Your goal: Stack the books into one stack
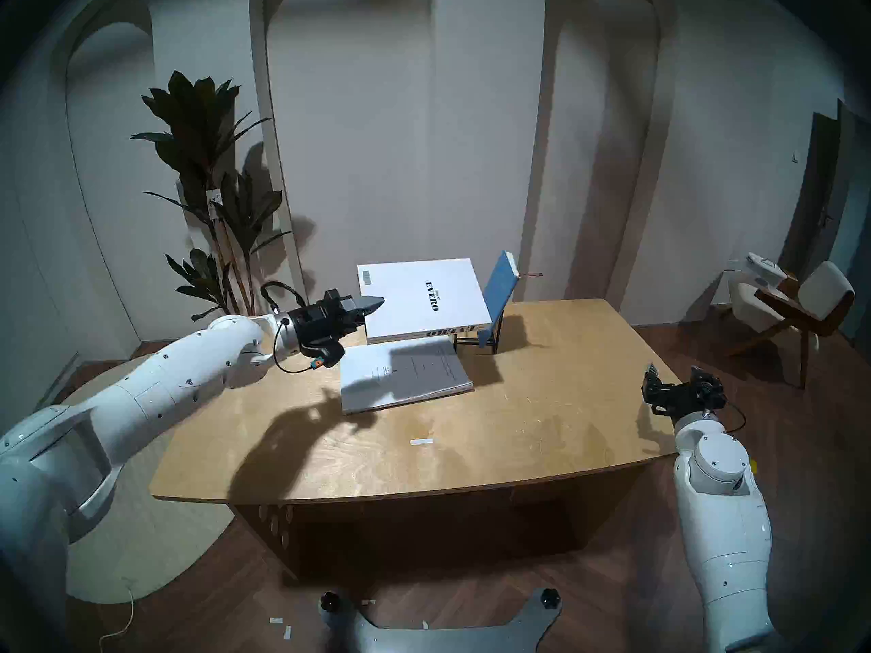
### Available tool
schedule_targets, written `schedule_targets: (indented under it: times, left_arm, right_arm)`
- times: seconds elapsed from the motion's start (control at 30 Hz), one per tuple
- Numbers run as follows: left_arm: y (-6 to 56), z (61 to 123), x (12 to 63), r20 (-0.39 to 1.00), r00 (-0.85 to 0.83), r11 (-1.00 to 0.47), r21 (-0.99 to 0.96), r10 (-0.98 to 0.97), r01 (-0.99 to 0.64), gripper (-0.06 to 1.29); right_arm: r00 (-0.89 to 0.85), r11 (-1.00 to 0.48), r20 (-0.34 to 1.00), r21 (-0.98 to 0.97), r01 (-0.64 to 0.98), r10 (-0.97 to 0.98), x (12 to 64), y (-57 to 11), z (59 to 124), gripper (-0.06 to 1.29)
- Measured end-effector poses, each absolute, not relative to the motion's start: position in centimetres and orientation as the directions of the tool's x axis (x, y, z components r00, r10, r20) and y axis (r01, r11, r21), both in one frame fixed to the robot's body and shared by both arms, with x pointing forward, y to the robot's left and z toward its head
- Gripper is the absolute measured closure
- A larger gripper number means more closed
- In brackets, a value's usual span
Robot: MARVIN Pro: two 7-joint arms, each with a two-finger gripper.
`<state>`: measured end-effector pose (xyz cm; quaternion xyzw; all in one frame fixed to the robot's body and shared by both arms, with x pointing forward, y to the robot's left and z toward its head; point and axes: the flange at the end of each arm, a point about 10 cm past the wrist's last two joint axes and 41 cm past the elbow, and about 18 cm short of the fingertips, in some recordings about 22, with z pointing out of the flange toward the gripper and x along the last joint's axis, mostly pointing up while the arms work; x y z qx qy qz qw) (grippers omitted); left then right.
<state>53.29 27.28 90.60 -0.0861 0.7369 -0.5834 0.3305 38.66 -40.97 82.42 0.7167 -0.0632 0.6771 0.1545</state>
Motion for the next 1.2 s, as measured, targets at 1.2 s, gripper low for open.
schedule_targets:
  times: [1.2]
  left_arm:
    - [29.7,85.2,56.6,-0.174,-0.809,0.537,-0.821,-0.561,-0.195,0.97]
  right_arm:
    - [0.060,-0.940,0.992,0.124,-0.317,0.110,38.3,-40.6,82.7,-0.04]
